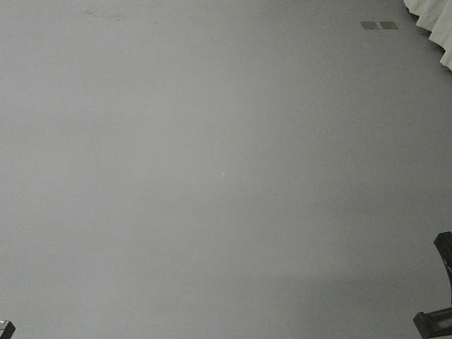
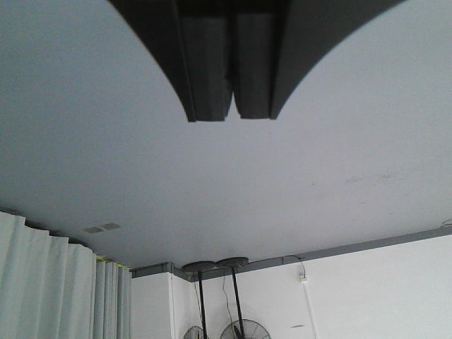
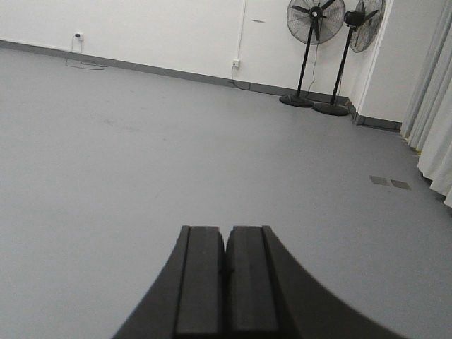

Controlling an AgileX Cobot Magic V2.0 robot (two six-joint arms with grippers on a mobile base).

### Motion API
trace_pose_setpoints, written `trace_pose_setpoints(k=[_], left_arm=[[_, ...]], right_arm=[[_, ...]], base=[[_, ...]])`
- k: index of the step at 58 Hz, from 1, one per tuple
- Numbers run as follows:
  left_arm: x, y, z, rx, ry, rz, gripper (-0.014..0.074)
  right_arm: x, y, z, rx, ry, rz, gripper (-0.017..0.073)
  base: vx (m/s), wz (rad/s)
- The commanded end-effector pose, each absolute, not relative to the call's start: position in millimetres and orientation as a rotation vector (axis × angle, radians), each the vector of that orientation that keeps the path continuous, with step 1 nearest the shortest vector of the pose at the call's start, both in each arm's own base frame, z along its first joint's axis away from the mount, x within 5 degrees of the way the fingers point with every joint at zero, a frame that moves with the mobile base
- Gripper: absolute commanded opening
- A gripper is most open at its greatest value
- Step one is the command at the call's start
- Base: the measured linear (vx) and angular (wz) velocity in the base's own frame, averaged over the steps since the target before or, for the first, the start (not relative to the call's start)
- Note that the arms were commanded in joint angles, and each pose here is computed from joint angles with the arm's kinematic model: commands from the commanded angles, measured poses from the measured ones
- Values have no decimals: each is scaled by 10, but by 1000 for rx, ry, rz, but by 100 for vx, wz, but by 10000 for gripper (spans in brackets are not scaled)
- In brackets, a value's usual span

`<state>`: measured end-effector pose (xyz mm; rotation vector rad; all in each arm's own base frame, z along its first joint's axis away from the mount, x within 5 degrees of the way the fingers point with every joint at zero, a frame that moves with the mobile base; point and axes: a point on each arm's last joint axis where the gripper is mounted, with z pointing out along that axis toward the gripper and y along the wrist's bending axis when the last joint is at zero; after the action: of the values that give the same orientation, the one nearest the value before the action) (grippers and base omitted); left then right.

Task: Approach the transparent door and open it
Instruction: 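Drive the base forward across the grey floor toward the glass door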

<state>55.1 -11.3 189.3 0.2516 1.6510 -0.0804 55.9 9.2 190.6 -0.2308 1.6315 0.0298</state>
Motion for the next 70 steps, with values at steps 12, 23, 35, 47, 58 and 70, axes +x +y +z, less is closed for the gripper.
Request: trace_pose_setpoints(k=[12, 23, 35, 47, 58, 70], left_arm=[[554, -116, 1892, 241, 1583, -88, -6], [554, -116, 1892, 241, 1583, -88, -6], [554, -116, 1892, 241, 1583, -88, -6], [554, -116, 1892, 241, 1583, -88, -6], [554, -116, 1892, 241, 1583, -88, -6], [554, -116, 1892, 241, 1583, -88, -6]], right_arm=[[558, 87, 1938, -218, 1552, 23, 0], [558, 87, 1938, -218, 1552, 23, 0], [558, 87, 1938, -218, 1552, 23, 0], [558, 87, 1938, -218, 1552, 23, 0], [558, 87, 1938, -218, 1552, 23, 0], [558, 87, 1938, -218, 1552, 23, 0]], base=[[0, 0], [0, 0], [1, -2], [2, -6], [5, -3], [11, 4]])
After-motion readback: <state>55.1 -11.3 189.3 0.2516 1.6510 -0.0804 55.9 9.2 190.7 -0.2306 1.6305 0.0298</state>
